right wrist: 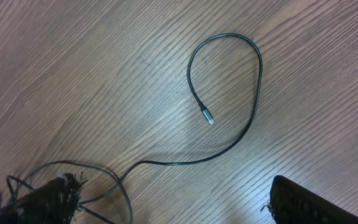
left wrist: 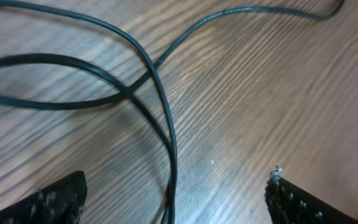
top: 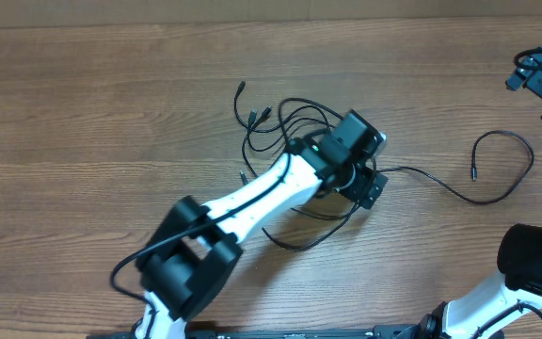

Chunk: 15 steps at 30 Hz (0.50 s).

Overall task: Untangle cables
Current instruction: 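Grasp one cable with the right gripper and pull it to the right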

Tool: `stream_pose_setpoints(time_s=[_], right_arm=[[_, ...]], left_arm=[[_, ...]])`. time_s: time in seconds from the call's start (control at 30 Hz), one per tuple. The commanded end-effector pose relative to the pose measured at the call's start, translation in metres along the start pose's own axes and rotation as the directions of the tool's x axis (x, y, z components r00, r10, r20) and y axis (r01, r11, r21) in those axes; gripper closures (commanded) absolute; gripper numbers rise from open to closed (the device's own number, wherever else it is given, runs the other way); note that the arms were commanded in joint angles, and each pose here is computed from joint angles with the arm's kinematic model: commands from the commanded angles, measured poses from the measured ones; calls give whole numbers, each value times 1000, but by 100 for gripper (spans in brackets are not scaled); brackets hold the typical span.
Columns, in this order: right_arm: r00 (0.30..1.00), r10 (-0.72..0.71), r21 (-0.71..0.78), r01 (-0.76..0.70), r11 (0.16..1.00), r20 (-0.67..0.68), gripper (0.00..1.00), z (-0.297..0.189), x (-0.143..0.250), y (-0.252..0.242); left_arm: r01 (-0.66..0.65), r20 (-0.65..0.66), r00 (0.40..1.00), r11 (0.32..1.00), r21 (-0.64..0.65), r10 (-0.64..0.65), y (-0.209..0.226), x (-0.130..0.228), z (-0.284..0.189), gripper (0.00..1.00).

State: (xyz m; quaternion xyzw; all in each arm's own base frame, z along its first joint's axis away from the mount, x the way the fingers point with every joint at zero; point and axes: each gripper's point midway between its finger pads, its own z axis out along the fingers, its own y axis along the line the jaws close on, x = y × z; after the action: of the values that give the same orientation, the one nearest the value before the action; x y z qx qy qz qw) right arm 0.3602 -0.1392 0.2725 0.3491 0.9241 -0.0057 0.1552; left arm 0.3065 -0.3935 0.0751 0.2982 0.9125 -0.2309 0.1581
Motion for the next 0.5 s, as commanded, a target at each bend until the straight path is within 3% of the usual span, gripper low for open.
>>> stream_pose_setpoints(time_s=[0.0, 0.3, 0.47], right_arm=[[1000, -9, -11, 9, 1000, -7, 4, 1, 1, 3], [1000, -10, -10, 10, 1000, -7, 4, 1, 2, 3], [1000, -10, -14, 10, 1000, 5, 4, 1, -1, 4]], left_arm=[[-25, -31, 999, 999, -32, 24, 5, 11, 30, 10], [-25, -134, 991, 999, -43, 19, 9, 43, 65, 25], [-44, -218, 975, 998, -49, 33, -2, 68, 65, 46]])
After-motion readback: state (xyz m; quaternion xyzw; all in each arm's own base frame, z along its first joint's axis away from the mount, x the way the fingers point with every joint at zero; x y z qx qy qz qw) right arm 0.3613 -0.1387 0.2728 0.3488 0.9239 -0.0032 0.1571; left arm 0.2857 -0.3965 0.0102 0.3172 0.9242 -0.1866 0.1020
